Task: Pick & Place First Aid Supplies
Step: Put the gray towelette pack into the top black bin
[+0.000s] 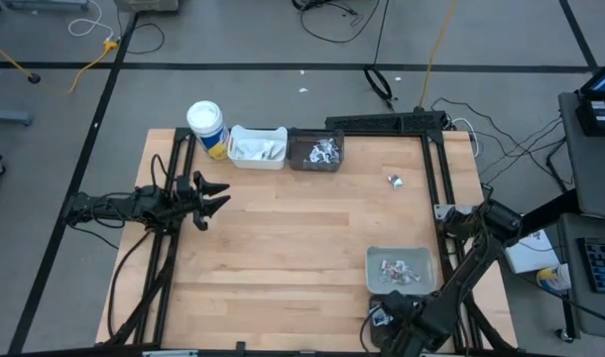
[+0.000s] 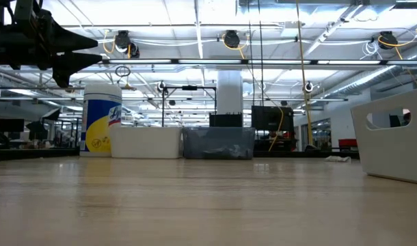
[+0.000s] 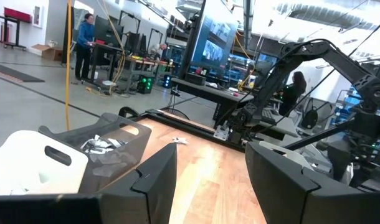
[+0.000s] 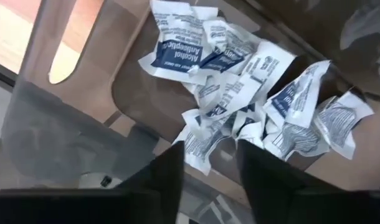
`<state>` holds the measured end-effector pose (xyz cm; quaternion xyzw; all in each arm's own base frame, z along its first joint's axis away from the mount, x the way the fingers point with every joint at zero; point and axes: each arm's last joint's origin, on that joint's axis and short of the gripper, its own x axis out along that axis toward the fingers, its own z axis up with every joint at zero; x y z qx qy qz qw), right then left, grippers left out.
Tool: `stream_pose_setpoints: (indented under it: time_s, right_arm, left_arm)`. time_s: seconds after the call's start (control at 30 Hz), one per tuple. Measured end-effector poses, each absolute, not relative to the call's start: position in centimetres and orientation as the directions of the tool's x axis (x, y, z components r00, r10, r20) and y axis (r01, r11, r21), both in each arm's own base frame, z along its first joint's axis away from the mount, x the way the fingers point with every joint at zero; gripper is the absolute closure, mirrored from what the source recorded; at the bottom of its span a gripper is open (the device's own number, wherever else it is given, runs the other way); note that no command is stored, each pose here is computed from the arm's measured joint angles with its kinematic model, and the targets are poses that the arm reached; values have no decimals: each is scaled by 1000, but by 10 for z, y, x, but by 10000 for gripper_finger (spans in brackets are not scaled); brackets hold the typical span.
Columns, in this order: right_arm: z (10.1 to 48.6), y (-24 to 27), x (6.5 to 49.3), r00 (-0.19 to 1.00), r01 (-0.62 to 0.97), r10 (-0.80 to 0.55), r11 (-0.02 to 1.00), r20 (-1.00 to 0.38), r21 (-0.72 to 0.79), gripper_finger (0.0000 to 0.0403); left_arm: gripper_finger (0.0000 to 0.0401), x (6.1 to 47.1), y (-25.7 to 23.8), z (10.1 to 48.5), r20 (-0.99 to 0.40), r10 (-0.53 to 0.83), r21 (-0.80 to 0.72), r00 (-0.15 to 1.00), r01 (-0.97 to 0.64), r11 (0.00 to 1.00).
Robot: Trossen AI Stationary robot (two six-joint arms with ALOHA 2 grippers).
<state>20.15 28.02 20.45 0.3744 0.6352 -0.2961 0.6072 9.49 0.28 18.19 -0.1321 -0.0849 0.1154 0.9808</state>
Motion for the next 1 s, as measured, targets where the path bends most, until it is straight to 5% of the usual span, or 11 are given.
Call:
stream_pose_setpoints:
  time_s: [0.27, 0.63, 1.0]
  right_arm:
    - [226, 257, 198, -9, 862, 73, 507, -997, 29, 195]
    - [286, 166, 194, -105, 915, -40, 388, -994, -113, 203]
    - [273, 56, 195, -132, 936, -40, 324, -990, -138, 222]
  left_arm:
    - [205, 95, 3, 182, 136, 249, -279, 959, -204, 939]
    - [205, 95, 3, 182, 136, 249, -278, 959, -204, 939]
    - [205, 95, 3, 182, 136, 249, -279, 959, -204, 938]
